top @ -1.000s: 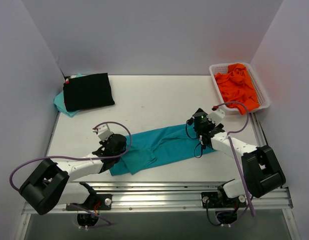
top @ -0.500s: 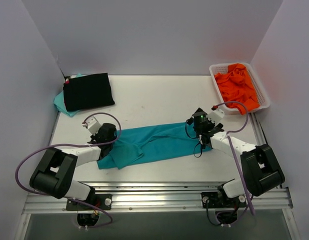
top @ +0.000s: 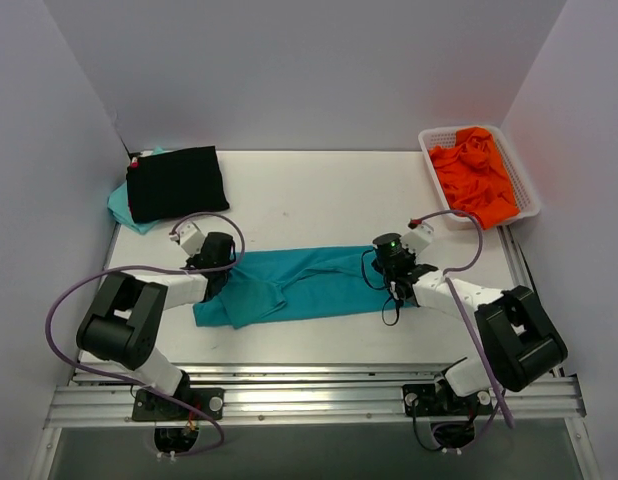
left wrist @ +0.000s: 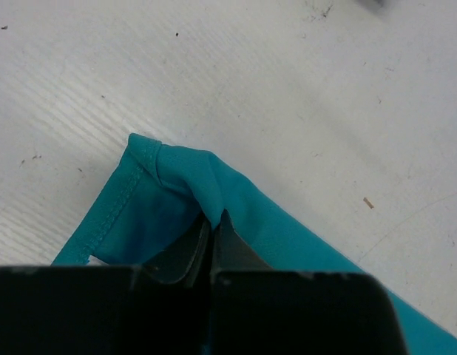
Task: Fold and stack the t-shirts
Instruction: Fold the tshirt
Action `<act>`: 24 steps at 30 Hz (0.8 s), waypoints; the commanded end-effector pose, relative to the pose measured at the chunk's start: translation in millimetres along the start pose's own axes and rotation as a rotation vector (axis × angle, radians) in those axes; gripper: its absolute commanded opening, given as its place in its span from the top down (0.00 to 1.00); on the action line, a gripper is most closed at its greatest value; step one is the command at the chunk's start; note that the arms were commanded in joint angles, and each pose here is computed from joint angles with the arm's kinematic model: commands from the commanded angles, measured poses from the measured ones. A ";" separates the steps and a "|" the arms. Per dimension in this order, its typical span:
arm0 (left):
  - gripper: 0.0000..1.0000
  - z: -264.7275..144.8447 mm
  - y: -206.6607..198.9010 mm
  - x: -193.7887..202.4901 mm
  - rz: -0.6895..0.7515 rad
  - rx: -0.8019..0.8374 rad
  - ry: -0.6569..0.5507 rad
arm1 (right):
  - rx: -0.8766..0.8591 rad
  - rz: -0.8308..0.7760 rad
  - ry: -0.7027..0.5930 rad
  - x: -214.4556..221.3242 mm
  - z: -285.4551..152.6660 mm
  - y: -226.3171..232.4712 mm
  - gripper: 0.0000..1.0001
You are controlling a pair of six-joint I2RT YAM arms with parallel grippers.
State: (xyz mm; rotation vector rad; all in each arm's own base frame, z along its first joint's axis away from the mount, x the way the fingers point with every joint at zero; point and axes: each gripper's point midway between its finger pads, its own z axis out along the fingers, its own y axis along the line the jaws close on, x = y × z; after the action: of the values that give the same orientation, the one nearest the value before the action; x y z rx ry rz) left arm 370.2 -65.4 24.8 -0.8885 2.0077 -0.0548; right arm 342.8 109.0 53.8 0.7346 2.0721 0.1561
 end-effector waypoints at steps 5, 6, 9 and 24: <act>0.98 19.8 -46.0 -25.3 -0.018 0.068 -0.014 | 0.044 0.018 0.047 31.2 7.0 -22.3 1.00; 0.98 22.1 -51.6 -26.5 -0.011 0.078 -0.010 | 0.060 0.011 0.053 36.4 7.7 -28.5 1.00; 0.98 34.5 -73.2 -33.1 0.003 0.103 0.003 | 0.086 -0.002 0.066 45.8 9.2 -37.7 1.00; 0.98 123.1 -192.4 -42.9 0.140 0.232 0.201 | -0.036 -0.220 0.289 217.7 -57.2 -40.0 1.00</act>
State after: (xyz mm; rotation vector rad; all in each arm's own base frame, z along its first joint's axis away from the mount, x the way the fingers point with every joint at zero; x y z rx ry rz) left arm 578.1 -134.7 65.1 -0.6992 2.0746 -0.2706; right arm 267.5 239.3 2.3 0.6154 2.0945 0.4744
